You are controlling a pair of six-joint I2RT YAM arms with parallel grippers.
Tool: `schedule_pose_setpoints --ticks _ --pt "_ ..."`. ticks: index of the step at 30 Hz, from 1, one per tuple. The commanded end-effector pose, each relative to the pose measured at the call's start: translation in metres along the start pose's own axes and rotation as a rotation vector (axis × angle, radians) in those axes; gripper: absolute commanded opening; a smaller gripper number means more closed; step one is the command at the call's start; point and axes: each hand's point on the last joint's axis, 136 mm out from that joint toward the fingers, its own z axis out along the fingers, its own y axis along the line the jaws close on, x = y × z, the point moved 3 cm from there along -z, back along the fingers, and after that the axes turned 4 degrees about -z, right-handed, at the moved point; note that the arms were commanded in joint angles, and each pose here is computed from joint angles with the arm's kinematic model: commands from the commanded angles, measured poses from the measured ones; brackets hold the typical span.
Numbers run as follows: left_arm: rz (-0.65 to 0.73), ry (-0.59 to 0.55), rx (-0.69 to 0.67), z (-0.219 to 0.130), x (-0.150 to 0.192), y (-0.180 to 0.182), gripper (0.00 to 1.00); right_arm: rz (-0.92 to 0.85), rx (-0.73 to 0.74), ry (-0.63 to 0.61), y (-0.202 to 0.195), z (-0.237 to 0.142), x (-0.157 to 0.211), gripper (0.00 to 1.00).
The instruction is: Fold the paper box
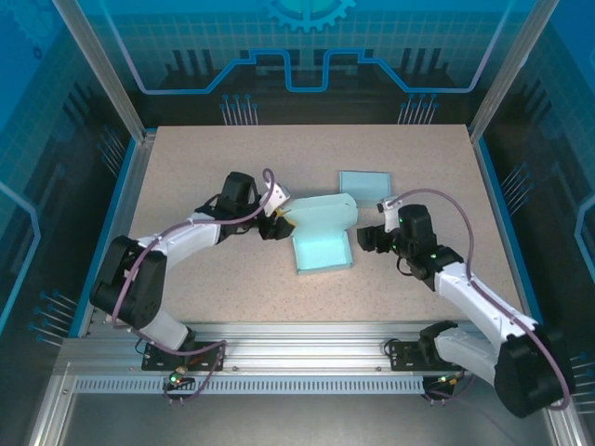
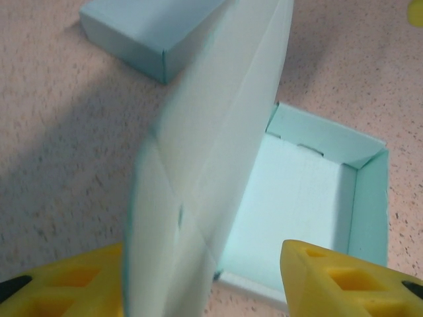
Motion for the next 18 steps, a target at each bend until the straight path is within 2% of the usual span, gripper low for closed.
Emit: schedule_pose_setpoints --ticks 1,5,6,10,18 --pt "-0.061 -0.079 -0.048 -0.011 -0.004 -0.003 0.56 -0.091 0.031 -0.123 -0.002 0.003 -0.037 0.77" --pt "-0.107 -0.128 -0.098 -0.021 -0.002 -0.003 0.54 -0.071 -0.026 -0.154 -0.003 0.015 -0.045 0.76" --pt "-0.132 -0.128 -0.107 -0.021 -0.002 -0.002 0.54 -0.067 -0.033 -0.150 -0.004 0.017 -0.045 0.79" --pt "-0.228 -0.169 -0.121 -0.020 0.002 0.001 0.54 -0.065 -0.101 -0.116 -0.003 0.032 -0.045 0.77" --pt "-0.215 -0.185 -0.110 -0.013 0.001 0.003 0.52 -0.086 -0.189 -0.089 0.004 0.051 -0.050 0.68"
